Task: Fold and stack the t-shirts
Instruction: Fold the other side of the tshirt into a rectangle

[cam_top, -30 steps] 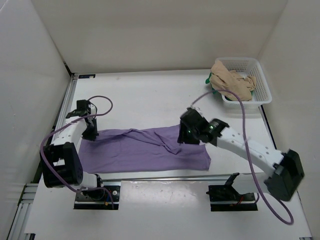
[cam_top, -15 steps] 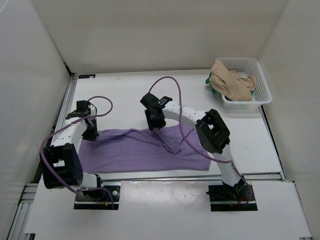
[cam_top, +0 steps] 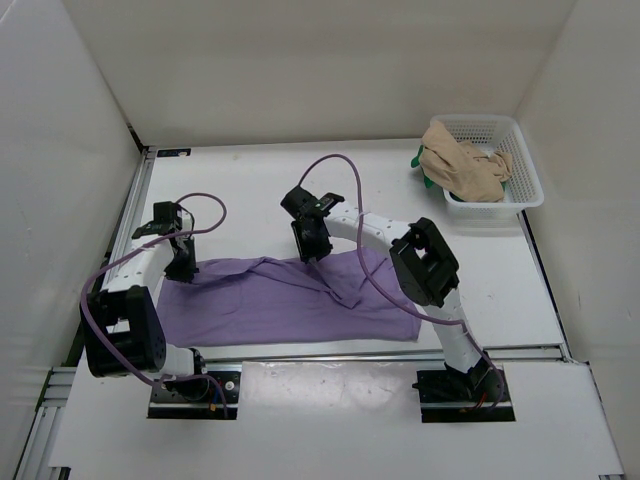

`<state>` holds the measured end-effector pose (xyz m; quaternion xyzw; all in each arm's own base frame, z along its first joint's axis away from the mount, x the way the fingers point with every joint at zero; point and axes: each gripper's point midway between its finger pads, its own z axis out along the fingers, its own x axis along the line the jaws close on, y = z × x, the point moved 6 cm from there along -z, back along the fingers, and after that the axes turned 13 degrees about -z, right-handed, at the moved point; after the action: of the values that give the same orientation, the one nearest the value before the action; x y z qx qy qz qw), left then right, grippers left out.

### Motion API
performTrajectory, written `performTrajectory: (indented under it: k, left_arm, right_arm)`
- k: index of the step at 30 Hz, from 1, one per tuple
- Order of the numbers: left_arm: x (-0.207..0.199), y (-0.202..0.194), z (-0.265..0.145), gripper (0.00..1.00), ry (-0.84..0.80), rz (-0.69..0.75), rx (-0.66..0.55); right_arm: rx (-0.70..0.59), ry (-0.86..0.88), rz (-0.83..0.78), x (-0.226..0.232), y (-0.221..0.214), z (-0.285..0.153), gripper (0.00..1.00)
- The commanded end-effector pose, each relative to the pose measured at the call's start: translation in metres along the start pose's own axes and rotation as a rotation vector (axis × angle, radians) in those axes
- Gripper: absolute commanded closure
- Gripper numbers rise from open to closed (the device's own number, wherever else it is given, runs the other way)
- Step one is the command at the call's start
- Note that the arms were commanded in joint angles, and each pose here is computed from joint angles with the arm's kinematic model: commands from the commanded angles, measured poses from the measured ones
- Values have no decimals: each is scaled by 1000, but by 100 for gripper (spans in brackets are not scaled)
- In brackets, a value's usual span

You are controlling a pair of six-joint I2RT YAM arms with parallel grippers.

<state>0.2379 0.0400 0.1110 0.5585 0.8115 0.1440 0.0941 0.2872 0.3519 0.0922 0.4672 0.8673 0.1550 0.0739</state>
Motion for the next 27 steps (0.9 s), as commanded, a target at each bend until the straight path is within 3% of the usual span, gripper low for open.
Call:
performTrajectory:
  k: [1, 4, 6, 7, 11, 15, 17, 20, 23, 27]
  left_arm:
    - [-3, 7, -8, 90, -24, -1, -50]
    - [-3, 7, -10, 90, -26, -2, -59]
    - [-4, 13, -14, 90, -30, -4, -77]
    - [-4, 13, -14, 90, -30, -4, -77]
    - [-8, 32, -24, 90, -42, -8, -127]
    - [-10, 61, -31, 90, -19, -15, -181]
    - [-10, 76, -40, 90, -8, -21, -223]
    - [-9, 80, -39, 90, 6, -23, -226]
    - [-10, 82, -36, 90, 6, -23, -224]
    - [-12, 90, -21, 90, 20, -21, -202]
  right_arm:
    - [22, 27, 3, 3, -4, 1, 60]
    - [31, 12, 2, 2, -4, 8, 66]
    - [37, -1, 10, 1, -4, 9, 83]
    - [47, -4, 20, 1, -6, 9, 100]
    - [17, -11, 147, -19, 3, -11, 100]
    - [-97, 4, 337, -69, 5, -69, 100]
    - [-82, 2, 421, -89, -18, -71, 100]
    - [-150, -15, 514, -113, -42, -108, 100]
    - [-100, -69, 616, -139, -85, -98, 100]
    - [-130, -70, 756, -172, -101, -105, 100]
